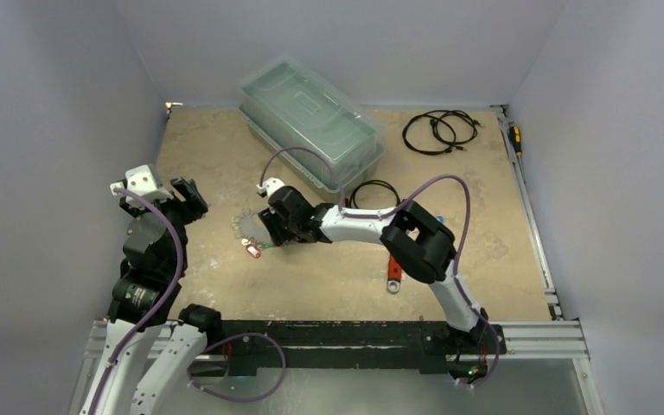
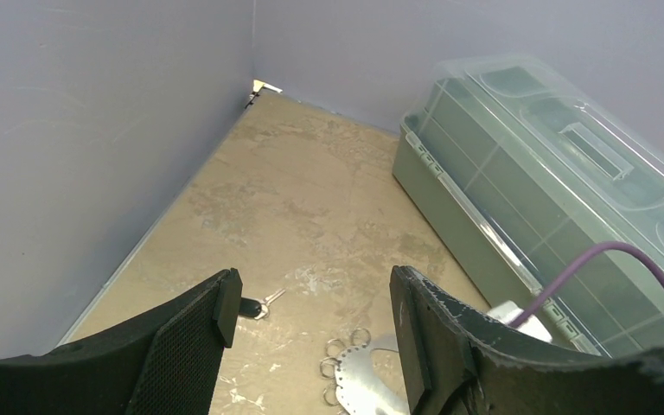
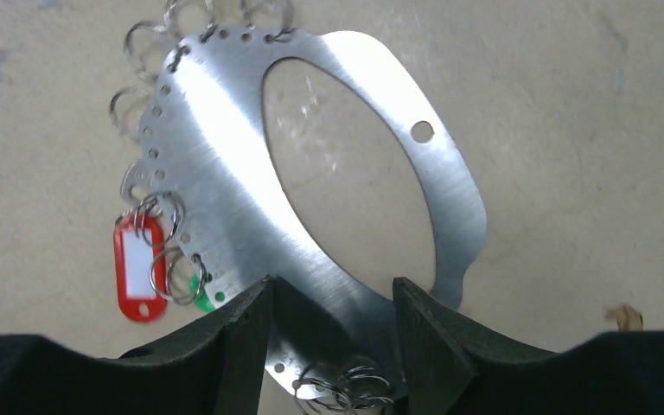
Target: Put the keys on the keyring
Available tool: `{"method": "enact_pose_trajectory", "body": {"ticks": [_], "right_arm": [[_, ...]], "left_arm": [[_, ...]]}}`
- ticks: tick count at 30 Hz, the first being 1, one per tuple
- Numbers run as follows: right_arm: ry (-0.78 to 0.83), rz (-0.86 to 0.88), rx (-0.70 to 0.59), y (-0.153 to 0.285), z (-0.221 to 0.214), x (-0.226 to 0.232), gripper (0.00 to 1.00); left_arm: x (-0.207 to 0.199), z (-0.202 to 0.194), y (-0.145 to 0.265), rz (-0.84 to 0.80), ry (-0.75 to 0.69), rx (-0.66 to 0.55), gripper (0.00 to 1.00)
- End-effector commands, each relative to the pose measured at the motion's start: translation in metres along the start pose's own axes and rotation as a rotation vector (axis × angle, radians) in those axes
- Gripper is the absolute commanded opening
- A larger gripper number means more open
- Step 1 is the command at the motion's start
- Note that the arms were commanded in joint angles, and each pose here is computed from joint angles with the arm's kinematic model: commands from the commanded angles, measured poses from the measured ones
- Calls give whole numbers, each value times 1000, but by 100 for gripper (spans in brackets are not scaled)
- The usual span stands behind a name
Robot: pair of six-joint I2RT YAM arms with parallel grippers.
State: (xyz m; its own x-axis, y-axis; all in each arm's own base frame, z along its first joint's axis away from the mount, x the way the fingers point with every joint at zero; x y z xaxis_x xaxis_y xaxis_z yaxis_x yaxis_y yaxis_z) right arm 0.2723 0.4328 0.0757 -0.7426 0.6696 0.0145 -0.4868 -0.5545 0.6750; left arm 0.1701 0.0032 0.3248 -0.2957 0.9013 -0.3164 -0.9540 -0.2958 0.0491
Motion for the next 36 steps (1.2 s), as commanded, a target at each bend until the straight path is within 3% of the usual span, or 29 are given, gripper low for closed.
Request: {"method": "enact_pose_trajectory", "body": {"ticks": [1, 13, 21, 26, 36], "right_arm": [[30, -48, 173, 22, -59, -12, 56], [-24, 37, 217, 87, -105, 0, 55], [-35, 64, -2, 127, -67, 5, 55], [-9, 124, -36, 138, -59, 9, 56], [61, 457, -21, 140, -67, 40, 56]], "left_arm": [[-4, 3, -2, -19, 8, -11, 65], [-5, 2, -1, -26, 7, -10, 65], [-6, 1, -3, -21, 0, -4, 65], [-4, 1, -2, -11, -2, -5, 65], [-3, 1, -2, -5, -7, -7, 65]]}}
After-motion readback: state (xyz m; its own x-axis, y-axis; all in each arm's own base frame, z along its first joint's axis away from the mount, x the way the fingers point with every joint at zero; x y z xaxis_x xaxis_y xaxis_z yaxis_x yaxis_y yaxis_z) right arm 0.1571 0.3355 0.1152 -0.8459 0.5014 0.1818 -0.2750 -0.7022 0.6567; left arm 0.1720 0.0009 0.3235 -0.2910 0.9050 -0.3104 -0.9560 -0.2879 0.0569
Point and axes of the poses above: each gripper's point midway between its finger pads, its own y axis back along the fingers, its own x axis along the line the jaws close on, z = x × y, the point moved 7 cm from there along y, back along the fingers, and after that the axes turned 7 degrees about y, right-handed, at the moved point
